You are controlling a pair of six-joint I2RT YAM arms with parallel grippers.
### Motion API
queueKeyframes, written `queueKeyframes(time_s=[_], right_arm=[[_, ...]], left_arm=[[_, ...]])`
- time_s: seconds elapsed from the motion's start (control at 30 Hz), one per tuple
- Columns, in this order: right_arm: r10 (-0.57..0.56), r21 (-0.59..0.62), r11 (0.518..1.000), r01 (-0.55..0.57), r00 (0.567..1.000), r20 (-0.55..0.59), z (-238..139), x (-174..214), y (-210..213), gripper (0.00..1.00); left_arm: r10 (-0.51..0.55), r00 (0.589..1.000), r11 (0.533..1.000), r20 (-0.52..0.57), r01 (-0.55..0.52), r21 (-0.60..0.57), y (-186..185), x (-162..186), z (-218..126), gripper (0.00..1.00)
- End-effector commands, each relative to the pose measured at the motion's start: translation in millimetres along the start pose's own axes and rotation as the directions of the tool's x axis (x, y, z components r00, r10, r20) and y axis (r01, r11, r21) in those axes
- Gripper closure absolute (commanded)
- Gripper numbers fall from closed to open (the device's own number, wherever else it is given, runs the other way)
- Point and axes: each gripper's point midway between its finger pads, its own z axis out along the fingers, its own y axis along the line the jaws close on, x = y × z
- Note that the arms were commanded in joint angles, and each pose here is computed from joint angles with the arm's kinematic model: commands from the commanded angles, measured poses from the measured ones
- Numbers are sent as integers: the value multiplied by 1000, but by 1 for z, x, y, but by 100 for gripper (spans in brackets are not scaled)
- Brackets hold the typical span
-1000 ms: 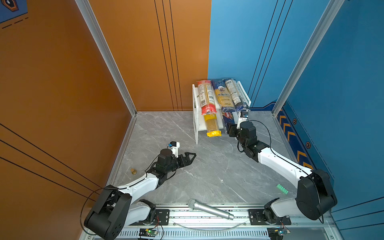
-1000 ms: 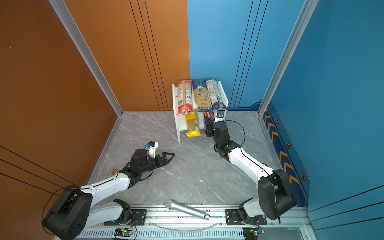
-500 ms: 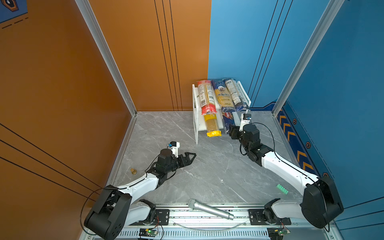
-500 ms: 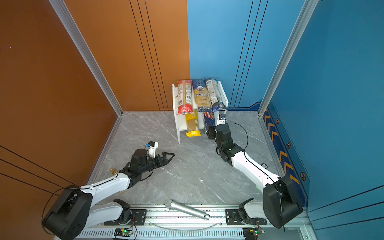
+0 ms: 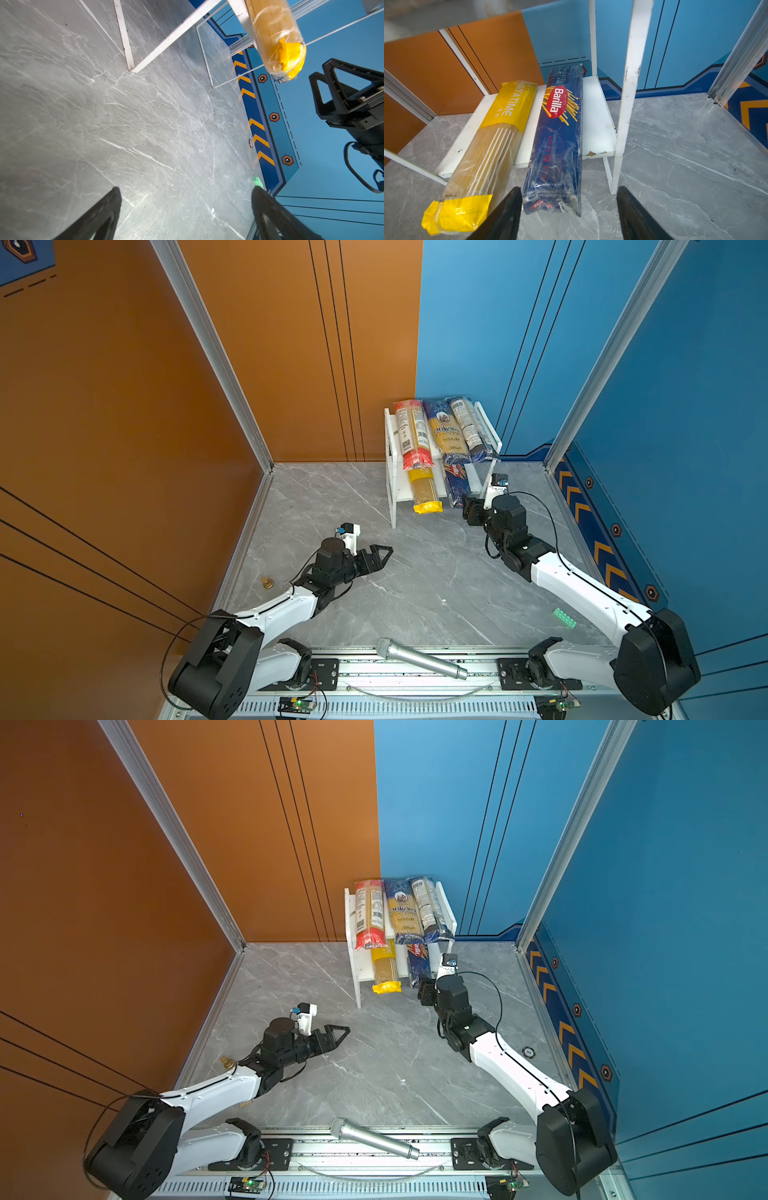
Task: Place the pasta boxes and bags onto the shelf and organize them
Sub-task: 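Open the right gripper and draw it back from the shelf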
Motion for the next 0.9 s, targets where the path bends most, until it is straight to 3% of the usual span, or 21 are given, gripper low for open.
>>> queueKeyframes(time_s=[0.0,0.23,0.53,0.87], right_arm=[[-32,-8,999,32,999,-36,-9,8,-4,30],[-54,-27,998,52,995,-83,-22,19,-8,30],[-79,-74,995,68,982,-170,-40,34,-17,29],[-81,-64,996,68,968,-239,-50,47,-44,28]], left_arm=[[12,1000,1000,2,-12,12,-5,-1,1,2],[20,1000,1000,7,-20,16,-7,-3,0,2],[155,988,984,4,-154,-92,-13,-25,-17,2],[222,973,966,54,-212,-148,-12,-48,-34,2]])
